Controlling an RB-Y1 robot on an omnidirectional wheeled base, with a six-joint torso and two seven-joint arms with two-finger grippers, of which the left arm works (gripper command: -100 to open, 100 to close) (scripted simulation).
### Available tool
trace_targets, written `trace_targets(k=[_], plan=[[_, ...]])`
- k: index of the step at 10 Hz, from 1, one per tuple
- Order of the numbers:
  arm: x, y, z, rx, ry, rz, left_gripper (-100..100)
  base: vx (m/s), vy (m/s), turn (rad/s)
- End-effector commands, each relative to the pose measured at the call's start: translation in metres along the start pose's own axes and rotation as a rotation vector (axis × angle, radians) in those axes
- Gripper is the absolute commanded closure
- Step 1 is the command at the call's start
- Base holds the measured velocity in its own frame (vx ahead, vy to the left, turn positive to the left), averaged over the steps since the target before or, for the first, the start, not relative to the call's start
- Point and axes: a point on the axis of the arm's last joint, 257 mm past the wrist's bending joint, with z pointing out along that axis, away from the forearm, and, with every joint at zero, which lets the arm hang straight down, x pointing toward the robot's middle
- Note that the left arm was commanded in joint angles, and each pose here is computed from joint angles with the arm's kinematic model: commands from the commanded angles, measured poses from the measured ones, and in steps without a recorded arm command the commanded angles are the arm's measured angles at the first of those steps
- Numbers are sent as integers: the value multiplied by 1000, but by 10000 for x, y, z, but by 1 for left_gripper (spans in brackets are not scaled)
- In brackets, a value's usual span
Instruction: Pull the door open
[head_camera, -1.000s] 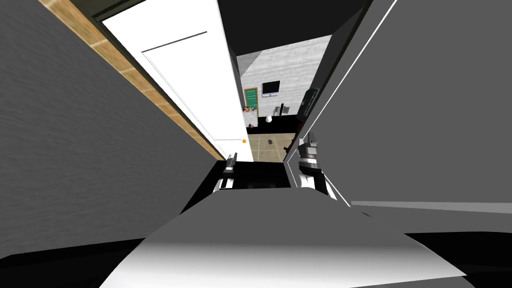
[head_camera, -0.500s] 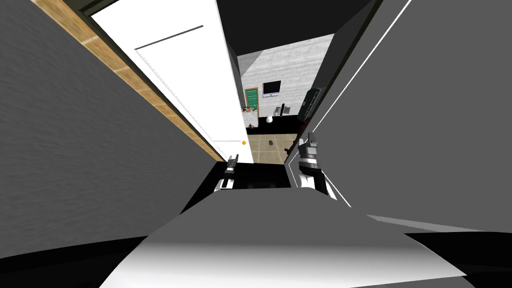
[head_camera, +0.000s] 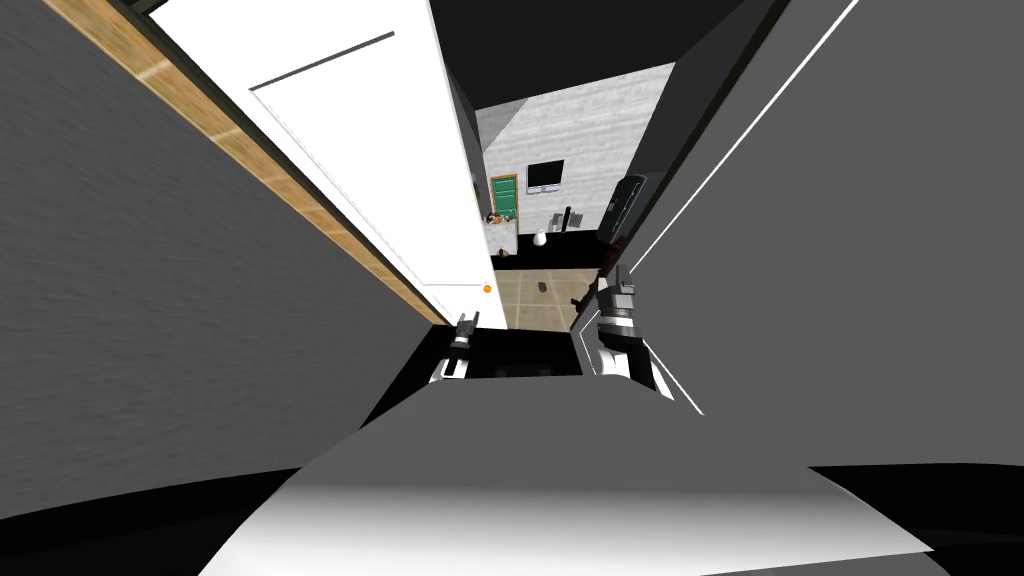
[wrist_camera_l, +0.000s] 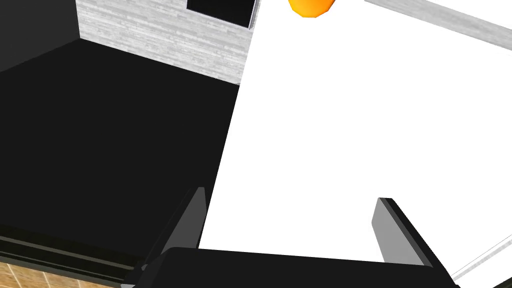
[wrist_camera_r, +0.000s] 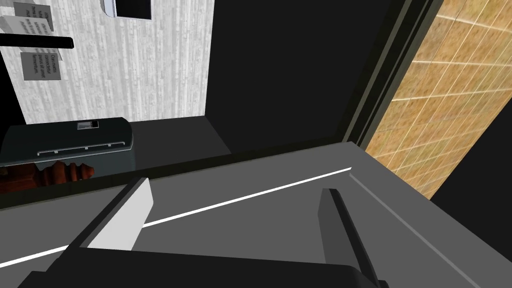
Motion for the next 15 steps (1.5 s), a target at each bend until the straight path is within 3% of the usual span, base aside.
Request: trace_targets(k=[1, 9, 15], plan=[[92, 13, -2, 0, 18, 31, -100, 96, -14, 14], [534, 70, -89, 14, 117, 189, -100, 111, -14, 18], [736, 76, -146, 28, 164, 260, -100, 82, 2, 12]])
